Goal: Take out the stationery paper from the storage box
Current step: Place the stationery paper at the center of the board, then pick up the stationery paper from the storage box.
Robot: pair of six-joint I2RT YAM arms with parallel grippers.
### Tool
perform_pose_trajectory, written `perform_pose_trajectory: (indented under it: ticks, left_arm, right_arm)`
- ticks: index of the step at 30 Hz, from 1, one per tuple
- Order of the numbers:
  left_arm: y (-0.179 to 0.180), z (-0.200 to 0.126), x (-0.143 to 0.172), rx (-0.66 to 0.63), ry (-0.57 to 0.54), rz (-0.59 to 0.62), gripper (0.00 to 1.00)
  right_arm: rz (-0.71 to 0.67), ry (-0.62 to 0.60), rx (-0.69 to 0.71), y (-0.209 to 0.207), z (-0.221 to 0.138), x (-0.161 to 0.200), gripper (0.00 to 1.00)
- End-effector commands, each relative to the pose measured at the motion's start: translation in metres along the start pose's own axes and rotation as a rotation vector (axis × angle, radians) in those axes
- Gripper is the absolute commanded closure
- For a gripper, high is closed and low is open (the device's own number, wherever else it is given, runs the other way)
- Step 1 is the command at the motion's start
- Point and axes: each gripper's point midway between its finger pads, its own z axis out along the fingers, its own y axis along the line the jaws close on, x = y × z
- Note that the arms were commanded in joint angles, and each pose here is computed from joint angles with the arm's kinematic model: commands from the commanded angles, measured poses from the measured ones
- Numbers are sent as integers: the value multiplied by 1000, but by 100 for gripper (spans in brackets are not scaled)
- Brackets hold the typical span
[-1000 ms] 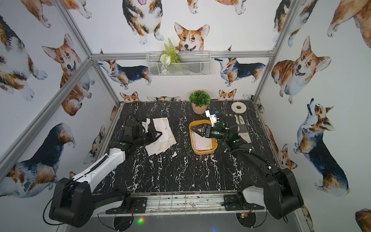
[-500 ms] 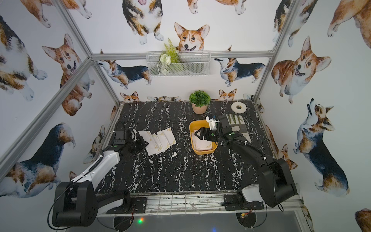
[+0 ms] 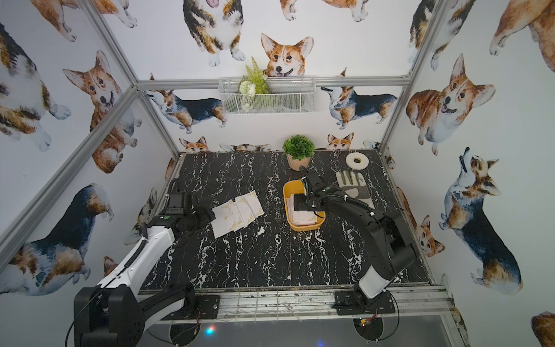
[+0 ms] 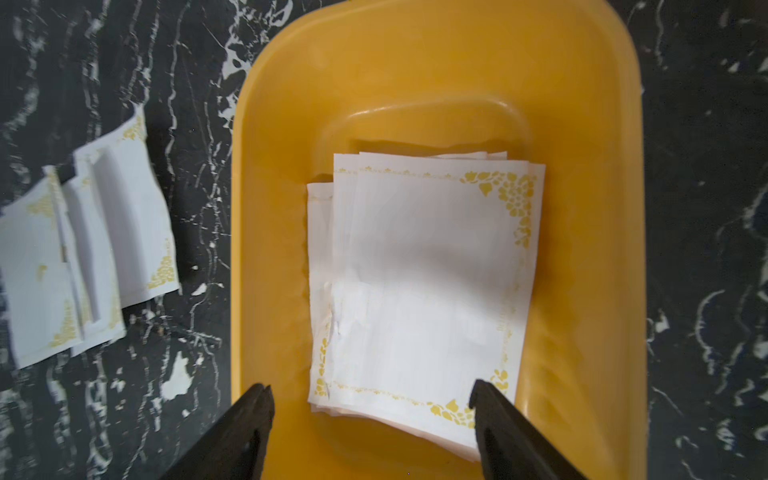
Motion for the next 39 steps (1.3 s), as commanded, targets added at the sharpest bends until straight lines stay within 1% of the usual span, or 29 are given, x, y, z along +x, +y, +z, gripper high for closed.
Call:
perform_pose_trajectory:
  ticks: [1, 5, 8, 15, 22, 30, 34, 37, 39]
  left_arm:
    - [22, -9, -4, -108, -50, -18, 15]
    - [22, -10, -4, -104, -57, -11, 14]
    - [20, -6, -2, -93, -39, -6, 14]
    - [17, -1, 1, -81, -20, -6, 14]
    - [17, -1, 2, -75, -23, -2, 14]
    - [17, -2, 1, -73, -24, -2, 14]
    - [18, -1, 2, -76, -21, 1, 14]
    - [18, -1, 2, -75, -20, 1, 14]
    - [18, -1, 2, -75, -21, -1, 14]
  right_arm:
    - [-40, 30, 245, -35, 2, 8, 18]
    - [-18, 19, 317, -46, 4, 6, 12]
    - [-10, 19, 324, -46, 5, 4, 9]
    - [23, 66, 275, -35, 28, 8, 9]
    - [27, 80, 310, -40, 42, 10, 8]
    - [46, 109, 296, -39, 59, 17, 8]
    - [66, 108, 260, -36, 61, 18, 11]
    - [70, 102, 260, -37, 60, 17, 18]
    - [70, 88, 260, -37, 56, 15, 25]
